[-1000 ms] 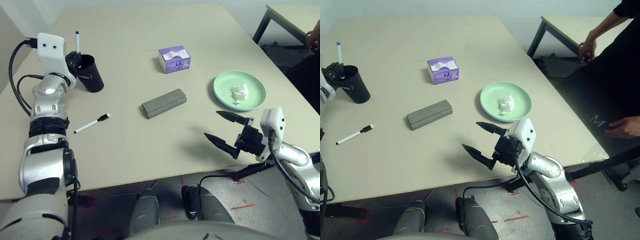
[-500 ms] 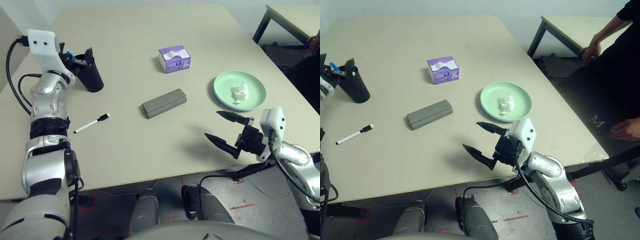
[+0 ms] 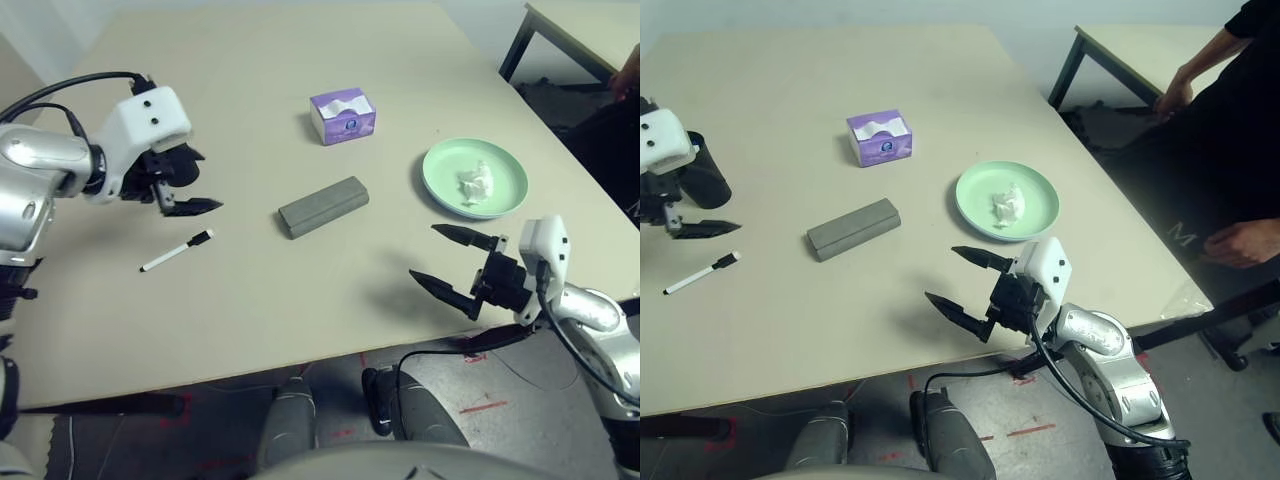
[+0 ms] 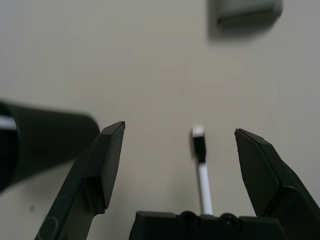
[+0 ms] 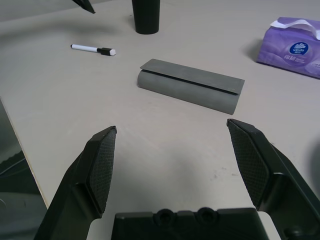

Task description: Organize and tidy the items on the table.

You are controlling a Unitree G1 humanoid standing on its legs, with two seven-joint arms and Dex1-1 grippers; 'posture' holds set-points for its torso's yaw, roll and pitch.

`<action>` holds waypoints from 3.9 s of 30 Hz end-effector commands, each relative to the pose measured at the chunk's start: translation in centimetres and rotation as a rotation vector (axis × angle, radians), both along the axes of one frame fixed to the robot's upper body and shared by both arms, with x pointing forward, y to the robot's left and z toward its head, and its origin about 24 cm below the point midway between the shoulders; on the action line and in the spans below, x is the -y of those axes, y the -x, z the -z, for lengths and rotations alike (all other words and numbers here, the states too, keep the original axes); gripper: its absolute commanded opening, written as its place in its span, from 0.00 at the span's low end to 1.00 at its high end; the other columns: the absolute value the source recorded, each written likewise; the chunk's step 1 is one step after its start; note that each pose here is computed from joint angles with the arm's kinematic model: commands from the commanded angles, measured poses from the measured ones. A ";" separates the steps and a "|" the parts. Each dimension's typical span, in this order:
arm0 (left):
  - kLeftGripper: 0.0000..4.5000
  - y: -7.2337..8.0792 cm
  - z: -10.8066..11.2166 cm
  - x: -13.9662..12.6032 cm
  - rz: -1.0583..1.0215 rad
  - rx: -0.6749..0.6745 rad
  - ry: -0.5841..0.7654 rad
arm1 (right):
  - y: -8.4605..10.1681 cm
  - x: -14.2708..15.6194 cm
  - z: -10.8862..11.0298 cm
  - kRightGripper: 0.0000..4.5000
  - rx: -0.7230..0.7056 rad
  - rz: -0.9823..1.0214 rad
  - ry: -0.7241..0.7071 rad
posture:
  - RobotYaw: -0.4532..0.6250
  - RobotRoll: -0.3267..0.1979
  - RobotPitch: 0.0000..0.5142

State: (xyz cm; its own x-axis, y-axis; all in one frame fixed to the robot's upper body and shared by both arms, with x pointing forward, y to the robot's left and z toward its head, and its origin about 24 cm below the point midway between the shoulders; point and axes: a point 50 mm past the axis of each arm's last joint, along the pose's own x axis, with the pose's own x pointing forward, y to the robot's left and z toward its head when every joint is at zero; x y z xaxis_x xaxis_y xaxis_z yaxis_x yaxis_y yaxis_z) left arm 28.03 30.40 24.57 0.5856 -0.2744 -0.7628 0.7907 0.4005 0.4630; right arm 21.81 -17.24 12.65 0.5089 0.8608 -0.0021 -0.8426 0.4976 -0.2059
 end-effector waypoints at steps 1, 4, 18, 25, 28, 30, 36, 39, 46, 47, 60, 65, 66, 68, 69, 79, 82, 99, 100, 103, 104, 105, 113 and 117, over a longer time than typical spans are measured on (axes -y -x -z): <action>0.99 -0.3 1.2 -0.8 -0.025 -0.075 -0.052 | 0.1 -0.3 0.4 1.00 -0.004 -0.019 0.009 | 0.37 0.62 0.31; 0.99 -0.7 2.2 -1.3 -0.054 -0.119 -0.059 | 0.2 -0.4 0.3 1.00 0.000 -0.020 0.009 | 0.37 0.62 0.31; 0.99 -1.9 6.1 -1.8 -0.095 -0.229 -0.059 | 0.3 -0.5 0.0 1.00 0.007 -0.027 0.022 | 0.35 0.62 0.32; 0.99 -2.0 7.2 -1.9 -0.104 -0.234 -0.073 | 0.4 -0.7 0.0 1.00 0.007 -0.032 0.019 | 0.35 0.62 0.32; 0.99 -2.0 7.5 -1.9 -0.112 -0.237 -0.066 | 0.5 -0.7 -0.1 1.00 0.009 -0.032 0.017 | 0.35 0.62 0.32; 0.99 -2.1 7.7 -2.0 -0.121 -0.237 -0.064 | 0.4 -0.8 -0.1 1.00 0.010 -0.033 0.017 | 0.35 0.62 0.32; 0.94 -2.3 8.5 -2.5 -0.161 -0.235 -0.048 | 0.4 -0.8 -0.3 1.00 0.015 -0.032 0.014 | 0.35 0.62 0.32; 0.78 -2.5 8.9 -2.9 -0.190 -0.227 -0.038 | 0.4 -0.9 -0.5 1.00 0.021 -0.033 0.011 | 0.35 0.62 0.32; 0.27 -2.2 9.7 -3.6 -0.219 -0.253 -0.030 | 0.3 -1.1 -1.0 1.00 0.034 -0.033 0.003 | 0.35 0.62 0.32; 0.21 -2.1 9.7 -3.6 -0.219 -0.255 -0.028 | 0.3 -1.1 -1.0 1.00 0.034 -0.033 0.003 | 0.35 0.62 0.32; 0.00 -2.3 6.0 -1.8 -0.155 -0.191 0.077 | 0.4 -0.9 -0.9 1.00 0.019 -0.037 0.006 | 0.35 0.62 0.32; 0.00 -2.1 1.6 -0.1 -0.107 -0.087 0.257 | 0.4 -0.7 -0.8 1.00 0.013 -0.027 0.012 | 0.36 0.62 0.32; 0.00 -2.0 1.0 0.2 -0.093 -0.065 0.291 | 0.3 -0.7 -0.7 1.00 0.013 -0.026 0.014 | 0.36 0.62 0.31; 0.00 -1.8 0.0 0.6 -0.073 -0.028 0.362 | 0.2 -0.6 -0.7 1.00 0.013 -0.025 0.015 | 0.36 0.62 0.31; 0.00 -1.7 -0.5 0.9 -0.057 -0.008 0.417 | 0.2 -0.6 -0.8 1.00 0.013 -0.023 0.012 | 0.36 0.62 0.31; 0.00 -2.7 -5.1 0.2 -0.254 0.557 0.869 | -0.4 -0.2 -0.9 1.00 -0.005 0.070 -0.051 | 0.37 0.62 0.31; 0.00 -2.8 -6.0 -0.3 -0.319 0.717 0.898 | -0.7 -0.1 -1.1 1.00 -0.007 0.125 -0.095 | 0.37 0.62 0.31; 0.00 -6.2 -3.5 -2.9 -0.547 1.035 0.745 | -1.0 -0.5 -1.2 1.00 -0.003 0.152 -0.124 | 0.37 0.62 0.33; 0.00 -6.4 -3.3 -3.0 -0.554 1.044 0.744 | -1.0 -0.5 -1.2 1.00 -0.004 0.148 -0.118 | 0.37 0.62 0.33; 0.00 -7.0 -2.6 -3.3 -0.576 1.057 0.744 | -0.8 -0.5 -1.1 1.00 -0.006 0.142 -0.111 | 0.37 0.62 0.33; 0.00 -7.1 -2.2 -3.4 -0.586 1.057 0.744 | -0.8 -0.5 -1.1 1.00 -0.006 0.141 -0.111 | 0.37 0.62 0.33; 0.00 -7.2 -2.0 -3.5 -0.592 1.058 0.744 | -0.8 -0.5 -1.1 1.00 -0.006 0.141 -0.110 | 0.37 0.62 0.33; 0.00 -7.8 0.8 -3.9 -0.652 1.009 0.725 | -0.8 -0.6 -1.2 1.00 -0.006 0.134 -0.108 | 0.36 0.62 0.33; 0.00 -7.7 2.2 -3.9 -0.671 0.989 0.734 | -0.8 -0.6 -1.2 1.00 -0.008 0.130 -0.108 | 0.37 0.62 0.33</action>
State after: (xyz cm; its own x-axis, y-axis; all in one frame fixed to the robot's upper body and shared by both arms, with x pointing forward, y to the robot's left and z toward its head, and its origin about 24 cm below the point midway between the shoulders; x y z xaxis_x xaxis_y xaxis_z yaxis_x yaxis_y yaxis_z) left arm 35.81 34.17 23.56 0.9605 0.1097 0.2556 -0.1724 0.9559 0.2376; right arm 22.76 -16.68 13.90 0.6239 0.7753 0.0987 -0.7631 0.6316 -0.1373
